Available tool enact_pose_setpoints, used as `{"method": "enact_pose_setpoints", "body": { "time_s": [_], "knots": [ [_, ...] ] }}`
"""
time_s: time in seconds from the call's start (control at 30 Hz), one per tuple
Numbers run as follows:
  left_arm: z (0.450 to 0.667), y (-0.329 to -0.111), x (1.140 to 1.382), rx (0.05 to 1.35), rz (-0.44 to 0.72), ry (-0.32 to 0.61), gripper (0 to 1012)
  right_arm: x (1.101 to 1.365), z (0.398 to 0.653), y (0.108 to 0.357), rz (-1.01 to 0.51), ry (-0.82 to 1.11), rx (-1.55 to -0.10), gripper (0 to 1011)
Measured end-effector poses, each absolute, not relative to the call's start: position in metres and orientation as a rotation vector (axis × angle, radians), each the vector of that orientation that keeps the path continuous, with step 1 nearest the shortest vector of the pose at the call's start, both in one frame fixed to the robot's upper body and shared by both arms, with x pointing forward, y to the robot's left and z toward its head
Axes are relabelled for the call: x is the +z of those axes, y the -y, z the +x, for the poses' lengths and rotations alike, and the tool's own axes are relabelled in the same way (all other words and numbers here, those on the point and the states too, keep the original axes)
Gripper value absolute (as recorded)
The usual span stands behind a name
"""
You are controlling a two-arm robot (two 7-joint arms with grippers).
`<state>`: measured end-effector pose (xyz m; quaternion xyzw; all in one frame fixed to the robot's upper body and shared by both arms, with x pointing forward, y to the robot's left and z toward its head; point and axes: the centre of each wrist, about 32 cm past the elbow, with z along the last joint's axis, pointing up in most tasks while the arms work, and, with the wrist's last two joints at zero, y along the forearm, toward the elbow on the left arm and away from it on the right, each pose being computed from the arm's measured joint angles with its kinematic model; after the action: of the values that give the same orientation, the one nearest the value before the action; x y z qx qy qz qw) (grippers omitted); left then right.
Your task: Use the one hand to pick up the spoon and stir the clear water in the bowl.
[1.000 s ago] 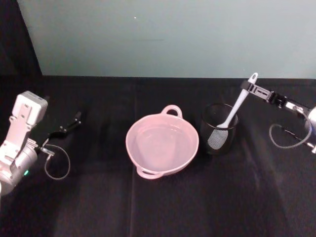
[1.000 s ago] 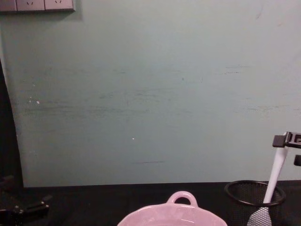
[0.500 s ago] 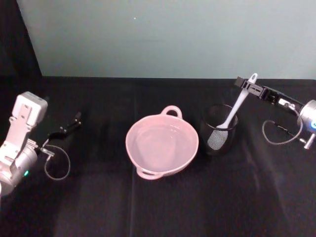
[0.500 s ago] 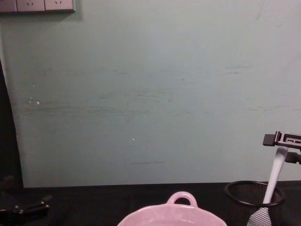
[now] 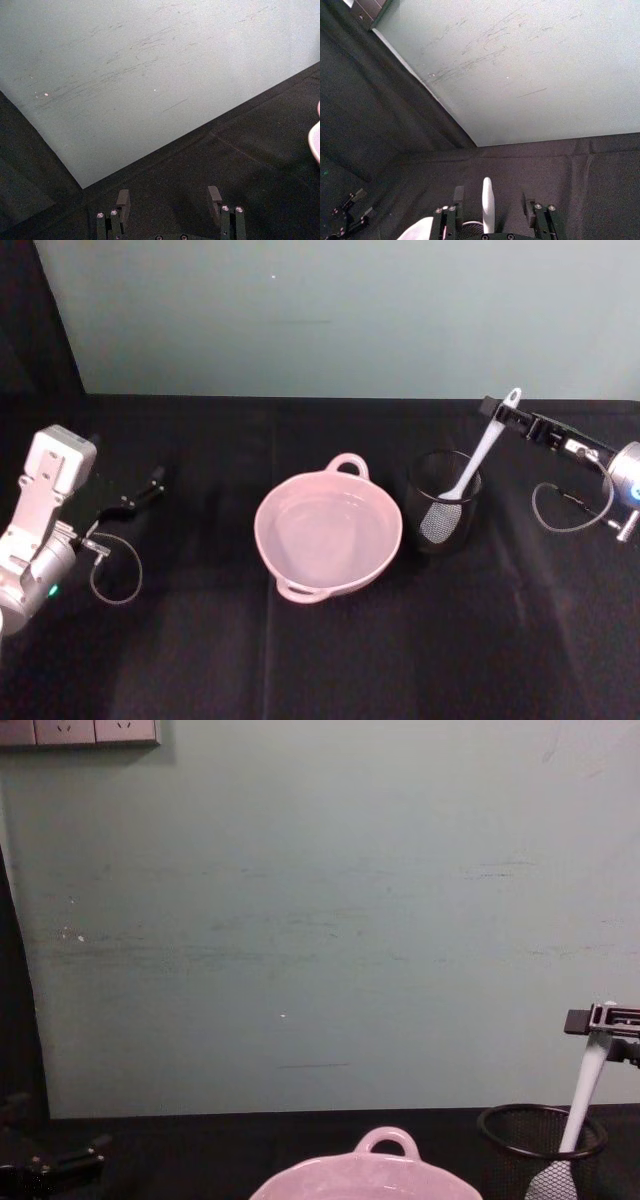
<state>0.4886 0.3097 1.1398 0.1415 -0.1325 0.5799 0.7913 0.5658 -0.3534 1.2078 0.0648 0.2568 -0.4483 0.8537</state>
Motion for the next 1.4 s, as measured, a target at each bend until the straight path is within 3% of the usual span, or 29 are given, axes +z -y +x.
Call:
{"method": "enact_pose_setpoints", "body": {
  "time_s": [0.67,1.0,1.4],
  "knots": [
    [0.489,-0.31,1.14,1.248,0.304,0.285,1011,1.208,0.565,0.354,0.135,-0.541,-0.944,125],
    [0.489,-0.31,1.14,1.248,0.305,0.285,1011,1.214,0.563,0.353,0.123,-0.495,-0.938,119],
    [0.489,-0.31,1.14,1.248,0.304,0.285,1011,1.257,0.557,0.35,0.07,-0.324,-0.879,120]
  ]
}}
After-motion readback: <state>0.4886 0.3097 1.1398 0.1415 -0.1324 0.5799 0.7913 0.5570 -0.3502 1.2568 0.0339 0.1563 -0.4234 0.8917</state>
